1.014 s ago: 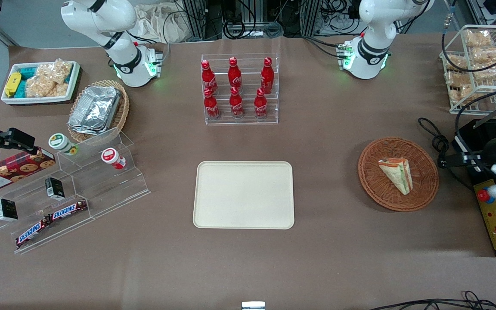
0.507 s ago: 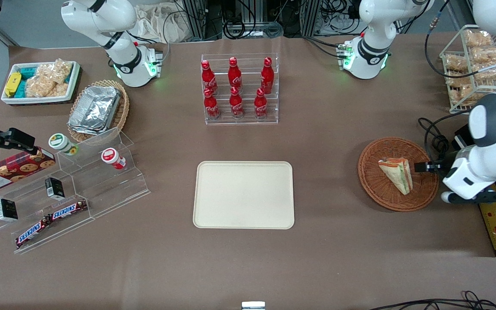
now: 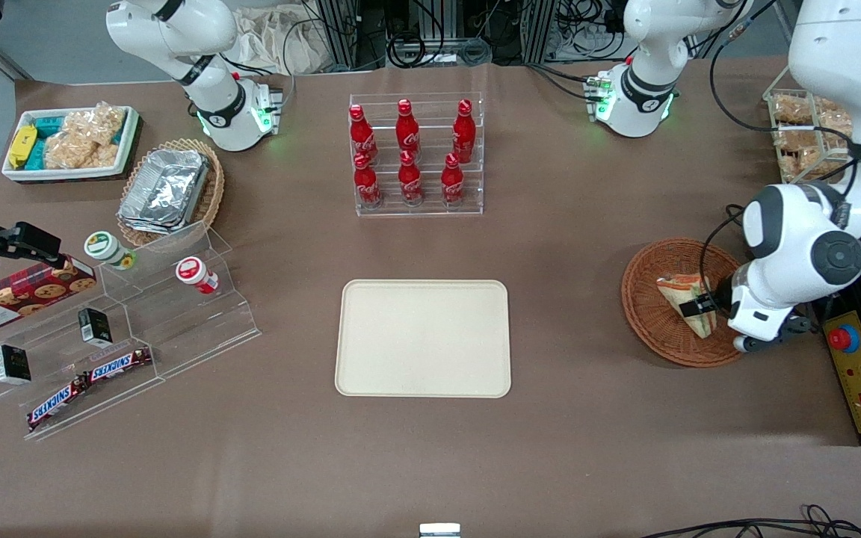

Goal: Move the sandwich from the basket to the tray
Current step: 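Close the left gripper on the sandwich and lift it from the basket, then carry the sandwich to the cream tray and release it there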

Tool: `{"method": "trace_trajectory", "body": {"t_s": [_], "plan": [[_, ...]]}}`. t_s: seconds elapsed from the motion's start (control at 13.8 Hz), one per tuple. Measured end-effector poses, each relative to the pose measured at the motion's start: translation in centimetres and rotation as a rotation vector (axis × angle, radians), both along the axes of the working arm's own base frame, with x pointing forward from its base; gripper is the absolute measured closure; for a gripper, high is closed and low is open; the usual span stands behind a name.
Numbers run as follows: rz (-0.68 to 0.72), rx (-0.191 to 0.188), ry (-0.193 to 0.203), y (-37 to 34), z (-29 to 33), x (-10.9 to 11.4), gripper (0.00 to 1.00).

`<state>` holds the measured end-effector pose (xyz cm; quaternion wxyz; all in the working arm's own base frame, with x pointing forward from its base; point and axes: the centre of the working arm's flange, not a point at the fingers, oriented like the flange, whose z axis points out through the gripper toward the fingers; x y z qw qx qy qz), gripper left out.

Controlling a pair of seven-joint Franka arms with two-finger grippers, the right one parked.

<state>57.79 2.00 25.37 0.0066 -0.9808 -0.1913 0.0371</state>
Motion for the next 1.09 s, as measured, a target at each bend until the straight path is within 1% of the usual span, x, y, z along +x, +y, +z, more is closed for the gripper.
{"method": "trace_trajectory", "body": {"t_s": [0.14, 0.22, 0.29, 0.36, 0.43, 0.51, 0.58, 0.65, 0.72, 0.8, 0.87, 0.94, 1.09], "plan": [[0.024, -0.007, -0.006, 0.0, -2.0, -0.7, 0.02], [0.026, -0.010, -0.003, -0.1, -2.7, -1.0, 0.06], [0.027, -0.012, 0.002, -0.1, -3.1, -1.2, 0.06], [0.027, -0.012, 0.004, -0.1, -3.2, -1.2, 0.12], [0.027, -0.011, 0.008, -0.2, -3.1, -1.2, 0.25], [0.024, -0.009, 0.025, -0.2, -2.8, -1.2, 0.35], [0.021, -0.005, 0.060, -0.3, -1.9, -1.0, 0.48], [0.016, 0.002, 0.101, -0.6, -0.2, -0.3, 0.56], [0.006, 0.007, 0.127, -1.1, 2.5, 0.7, 0.63], [-0.009, 0.012, 0.138, -2.1, 6.1, 2.0, 0.66], [-0.024, 0.015, 0.134, -3.2, 10.3, 3.2, 0.67], [-0.041, 0.016, 0.118, -4.3, 14.5, 4.1, 0.68], [-0.074, 0.012, 0.081, -6.6, 22.0, 4.9, 0.77]]}}
